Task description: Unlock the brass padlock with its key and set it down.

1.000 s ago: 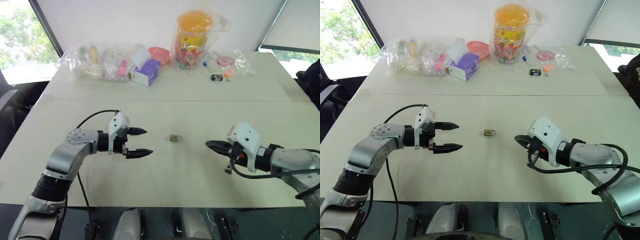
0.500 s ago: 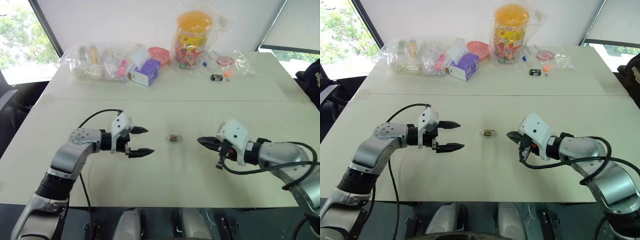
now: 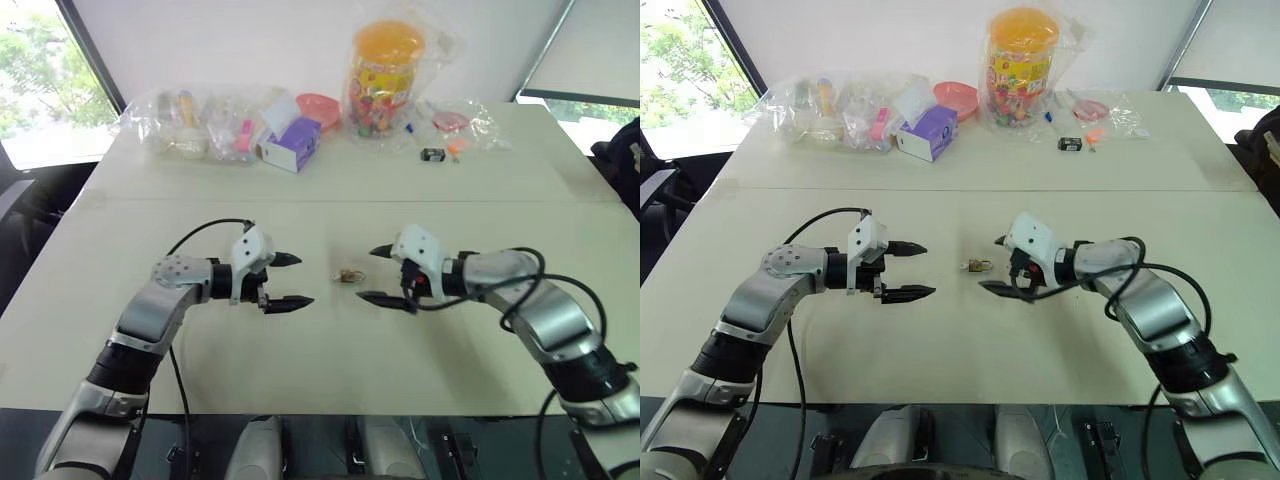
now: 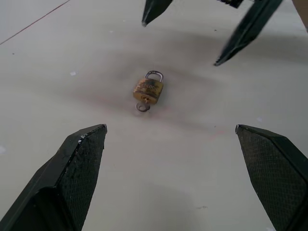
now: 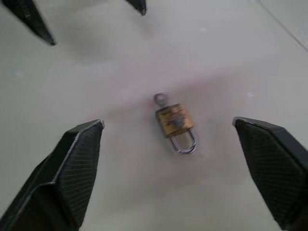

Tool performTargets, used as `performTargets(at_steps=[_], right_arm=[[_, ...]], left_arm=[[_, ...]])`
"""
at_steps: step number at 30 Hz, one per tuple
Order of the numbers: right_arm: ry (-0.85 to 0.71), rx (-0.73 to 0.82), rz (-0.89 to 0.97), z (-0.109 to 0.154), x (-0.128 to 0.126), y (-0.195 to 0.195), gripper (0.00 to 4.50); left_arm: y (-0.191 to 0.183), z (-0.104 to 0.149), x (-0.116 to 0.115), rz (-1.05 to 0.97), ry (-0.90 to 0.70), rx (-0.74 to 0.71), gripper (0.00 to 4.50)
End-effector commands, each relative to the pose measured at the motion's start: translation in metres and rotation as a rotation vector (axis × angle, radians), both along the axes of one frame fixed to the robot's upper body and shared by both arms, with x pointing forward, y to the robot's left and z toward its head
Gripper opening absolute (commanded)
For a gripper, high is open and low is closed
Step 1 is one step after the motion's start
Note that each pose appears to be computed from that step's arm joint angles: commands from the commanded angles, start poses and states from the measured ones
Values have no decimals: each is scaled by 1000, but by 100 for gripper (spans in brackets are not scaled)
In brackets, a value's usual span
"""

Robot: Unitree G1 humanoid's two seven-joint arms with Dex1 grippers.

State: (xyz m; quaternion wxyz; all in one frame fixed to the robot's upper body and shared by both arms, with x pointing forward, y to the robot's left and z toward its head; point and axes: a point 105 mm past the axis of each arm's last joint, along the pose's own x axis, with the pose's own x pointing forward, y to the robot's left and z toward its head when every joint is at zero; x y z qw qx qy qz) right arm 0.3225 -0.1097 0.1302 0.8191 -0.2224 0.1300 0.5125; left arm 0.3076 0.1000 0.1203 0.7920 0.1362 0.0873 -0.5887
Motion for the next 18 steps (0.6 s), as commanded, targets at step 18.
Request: performTargets(at_steps=[18], right_arm=[[79,-68,92,-53,31,7,445]], left_arm=[[18,15,2,67,-77,17,450]])
